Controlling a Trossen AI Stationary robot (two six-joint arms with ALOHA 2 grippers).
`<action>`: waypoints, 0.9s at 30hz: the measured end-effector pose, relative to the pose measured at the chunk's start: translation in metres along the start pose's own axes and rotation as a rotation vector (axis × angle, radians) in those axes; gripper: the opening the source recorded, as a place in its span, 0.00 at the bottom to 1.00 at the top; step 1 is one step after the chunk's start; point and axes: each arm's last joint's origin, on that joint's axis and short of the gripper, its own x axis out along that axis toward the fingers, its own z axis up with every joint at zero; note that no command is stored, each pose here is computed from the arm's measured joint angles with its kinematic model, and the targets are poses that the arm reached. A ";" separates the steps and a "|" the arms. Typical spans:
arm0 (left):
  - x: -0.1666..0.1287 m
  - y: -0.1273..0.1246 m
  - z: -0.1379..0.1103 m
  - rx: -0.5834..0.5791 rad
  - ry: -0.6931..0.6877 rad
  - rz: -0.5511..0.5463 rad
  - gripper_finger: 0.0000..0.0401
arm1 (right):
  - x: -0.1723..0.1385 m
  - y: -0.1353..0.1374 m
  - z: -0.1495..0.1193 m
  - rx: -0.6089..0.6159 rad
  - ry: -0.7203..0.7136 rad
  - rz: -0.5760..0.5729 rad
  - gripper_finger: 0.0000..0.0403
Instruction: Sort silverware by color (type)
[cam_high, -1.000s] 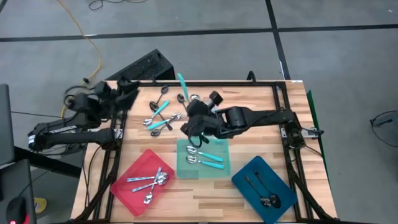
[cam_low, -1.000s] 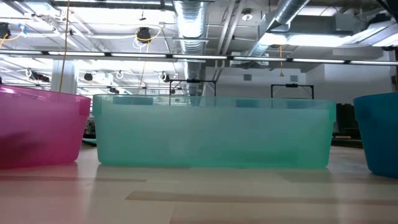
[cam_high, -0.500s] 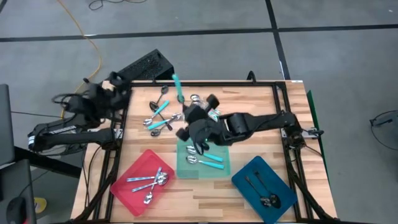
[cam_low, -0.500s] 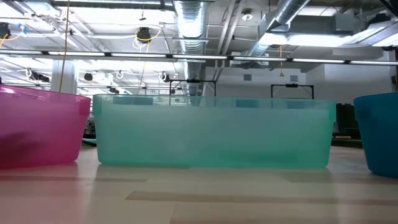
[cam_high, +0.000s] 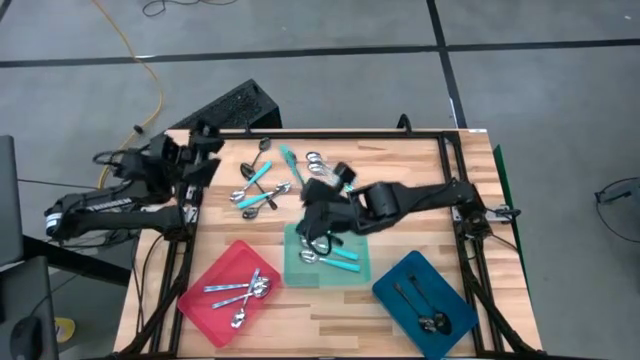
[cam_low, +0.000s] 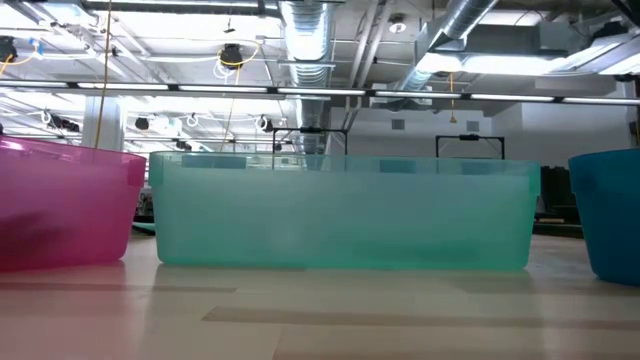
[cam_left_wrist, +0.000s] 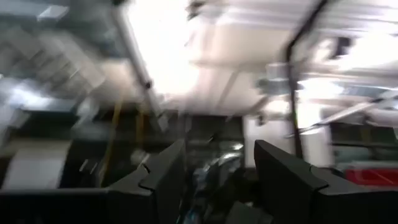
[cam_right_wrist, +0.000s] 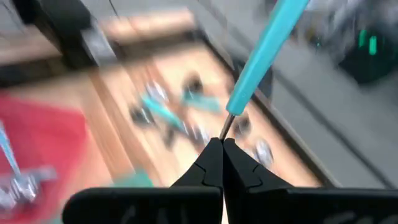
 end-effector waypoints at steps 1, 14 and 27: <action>-0.001 0.001 -0.003 -0.026 0.032 0.028 0.45 | 0.001 -0.005 -0.005 -0.008 0.066 -0.003 0.04; -0.020 0.012 -0.051 -0.280 0.508 0.377 0.45 | 0.072 0.010 -0.036 -0.557 0.393 0.323 0.04; -0.021 0.013 -0.050 -0.277 0.492 0.431 0.45 | 0.093 0.026 -0.073 -0.584 0.477 0.586 0.04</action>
